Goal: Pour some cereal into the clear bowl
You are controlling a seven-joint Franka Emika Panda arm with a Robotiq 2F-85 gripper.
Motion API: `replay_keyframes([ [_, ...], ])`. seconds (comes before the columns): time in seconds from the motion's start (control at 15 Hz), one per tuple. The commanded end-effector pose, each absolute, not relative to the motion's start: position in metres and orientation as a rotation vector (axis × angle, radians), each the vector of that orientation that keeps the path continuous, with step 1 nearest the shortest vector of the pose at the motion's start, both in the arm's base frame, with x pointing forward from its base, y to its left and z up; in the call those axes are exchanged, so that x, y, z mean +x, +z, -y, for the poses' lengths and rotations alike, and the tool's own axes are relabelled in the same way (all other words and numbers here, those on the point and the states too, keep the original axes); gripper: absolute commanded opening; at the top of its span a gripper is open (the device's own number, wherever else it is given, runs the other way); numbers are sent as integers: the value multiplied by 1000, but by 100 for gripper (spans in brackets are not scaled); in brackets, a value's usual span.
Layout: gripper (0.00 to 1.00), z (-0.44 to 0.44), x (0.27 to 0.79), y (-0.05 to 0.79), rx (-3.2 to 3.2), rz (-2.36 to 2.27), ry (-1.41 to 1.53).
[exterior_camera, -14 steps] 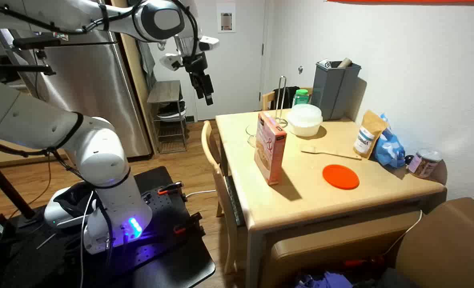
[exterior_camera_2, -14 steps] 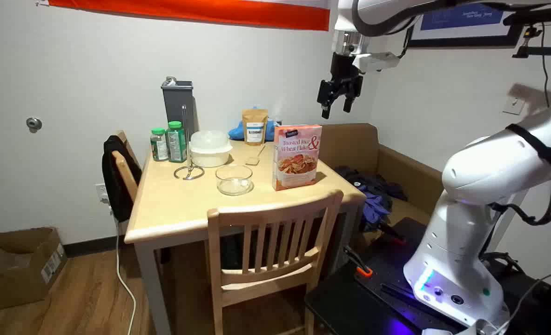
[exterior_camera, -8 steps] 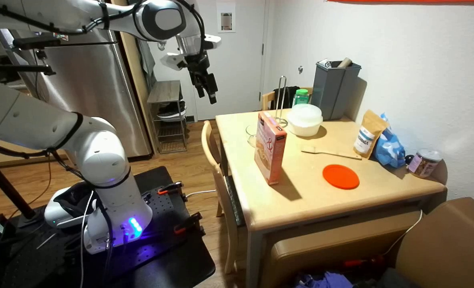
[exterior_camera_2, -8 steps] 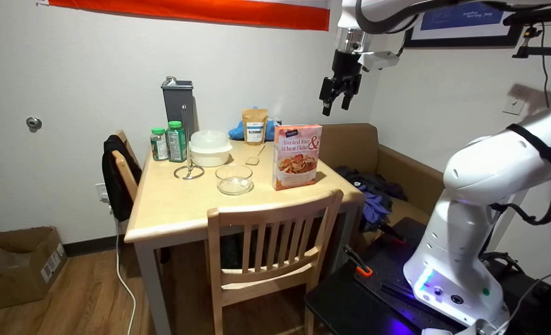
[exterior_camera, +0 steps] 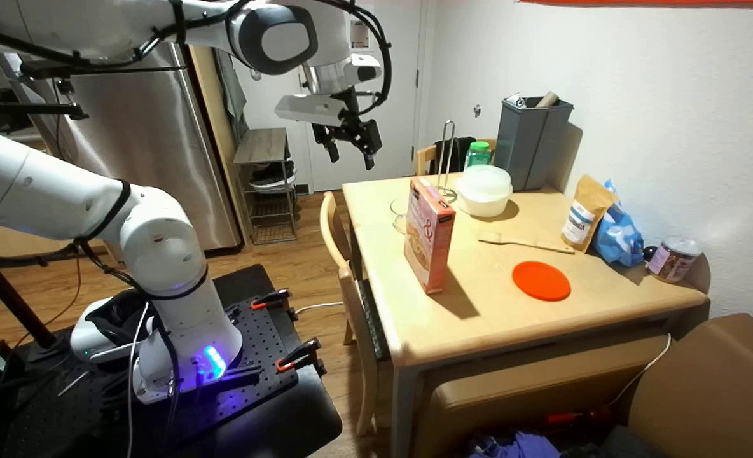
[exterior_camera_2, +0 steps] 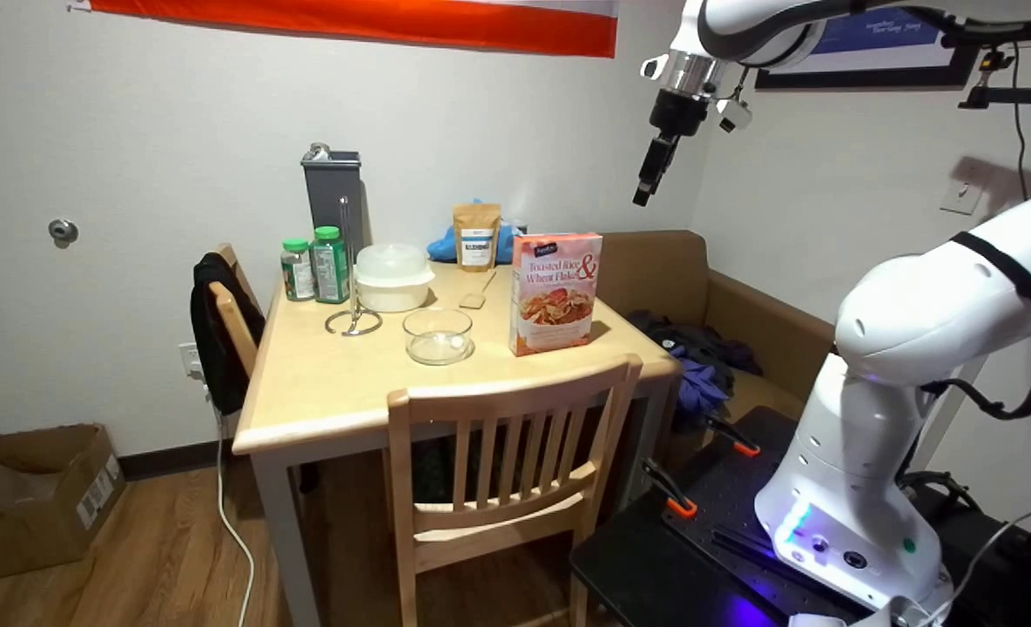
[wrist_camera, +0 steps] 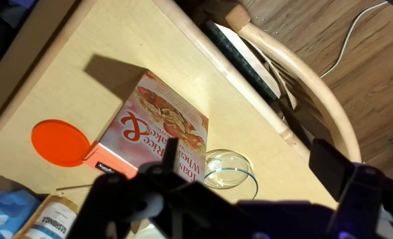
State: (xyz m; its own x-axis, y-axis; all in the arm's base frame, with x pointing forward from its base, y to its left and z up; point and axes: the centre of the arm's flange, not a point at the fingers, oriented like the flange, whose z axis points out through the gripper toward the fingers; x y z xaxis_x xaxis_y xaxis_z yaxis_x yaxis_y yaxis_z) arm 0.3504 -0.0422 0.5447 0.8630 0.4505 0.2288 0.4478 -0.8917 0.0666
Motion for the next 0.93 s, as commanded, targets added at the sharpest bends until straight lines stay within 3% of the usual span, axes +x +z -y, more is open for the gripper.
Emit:
replay_keyframes([
  [0.0, 100, 69, 355, 539, 3044, -949, 470],
  [0.33, 100, 66, 351, 540, 3041, -866, 424],
  [0.87, 100, 86, 367, 519, 2926, -1524, 549],
])
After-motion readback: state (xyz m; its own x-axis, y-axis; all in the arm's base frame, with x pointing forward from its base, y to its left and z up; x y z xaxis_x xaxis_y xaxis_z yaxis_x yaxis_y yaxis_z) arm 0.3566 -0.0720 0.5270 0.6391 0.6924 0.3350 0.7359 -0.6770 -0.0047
